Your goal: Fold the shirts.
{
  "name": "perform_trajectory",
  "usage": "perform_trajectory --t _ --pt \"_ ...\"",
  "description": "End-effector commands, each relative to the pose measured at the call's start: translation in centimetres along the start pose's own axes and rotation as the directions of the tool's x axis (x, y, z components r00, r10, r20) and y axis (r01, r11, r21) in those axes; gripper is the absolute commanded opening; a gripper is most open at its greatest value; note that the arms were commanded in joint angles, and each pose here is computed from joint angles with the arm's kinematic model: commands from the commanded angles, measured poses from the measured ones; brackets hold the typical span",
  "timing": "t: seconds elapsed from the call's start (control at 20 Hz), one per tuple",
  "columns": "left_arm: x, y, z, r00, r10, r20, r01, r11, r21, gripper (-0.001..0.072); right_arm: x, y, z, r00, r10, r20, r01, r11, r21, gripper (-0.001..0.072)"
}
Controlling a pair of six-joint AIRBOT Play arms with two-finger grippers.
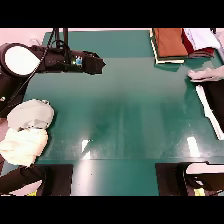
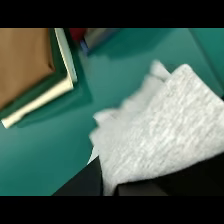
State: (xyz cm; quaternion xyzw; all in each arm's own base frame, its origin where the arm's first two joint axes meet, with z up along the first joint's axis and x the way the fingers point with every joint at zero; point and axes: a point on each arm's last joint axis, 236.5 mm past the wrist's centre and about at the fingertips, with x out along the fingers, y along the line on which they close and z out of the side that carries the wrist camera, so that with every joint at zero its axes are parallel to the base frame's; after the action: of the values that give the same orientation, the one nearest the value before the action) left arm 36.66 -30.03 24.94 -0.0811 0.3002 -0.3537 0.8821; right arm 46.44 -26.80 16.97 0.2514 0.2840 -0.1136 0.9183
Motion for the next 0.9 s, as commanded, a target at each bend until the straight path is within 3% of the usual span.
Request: perform_trajectory --t 0.0,0.35,0.75,0.8,0.85 --pt "0.0 0.0 -0.4 1.0 0.0 -0.016 0.0 1.0 0.001 0.0022 -3.0 1.4 4.8 0.993 0.005 0.12 0.002 0.998 -0.056 0.0013" --pt "0.0 0.0 -0.4 1.0 0.003 -0.018 -0.002 1.0 0.004 0.0022 -6.9 -0.9 3.9 0.995 -0.081 0.061 0.086 0.992 -0.094 0.0013" --pt "0.0 0.1 -0.8 0.999 0.003 -0.035 -0.003 1.0 0.015 0.0022 -12.3 -12.8 -8.2 0.902 -0.385 -0.196 0.391 0.92 -0.008 0.0024" --pt "0.0 0.1 -0.9 0.999 0.003 -0.038 -0.003 1.0 0.015 0.0022 -12.9 -14.0 -9.9 0.887 -0.404 -0.223 0.417 0.909 0.014 0.0109" --pt "0.0 0.1 -0.9 0.999 0.003 -0.04 -0.003 1.0 0.015 0.0022 -13.4 -15.0 -11.2 0.875 -0.419 -0.243 0.439 0.898 0.033 0.0267"
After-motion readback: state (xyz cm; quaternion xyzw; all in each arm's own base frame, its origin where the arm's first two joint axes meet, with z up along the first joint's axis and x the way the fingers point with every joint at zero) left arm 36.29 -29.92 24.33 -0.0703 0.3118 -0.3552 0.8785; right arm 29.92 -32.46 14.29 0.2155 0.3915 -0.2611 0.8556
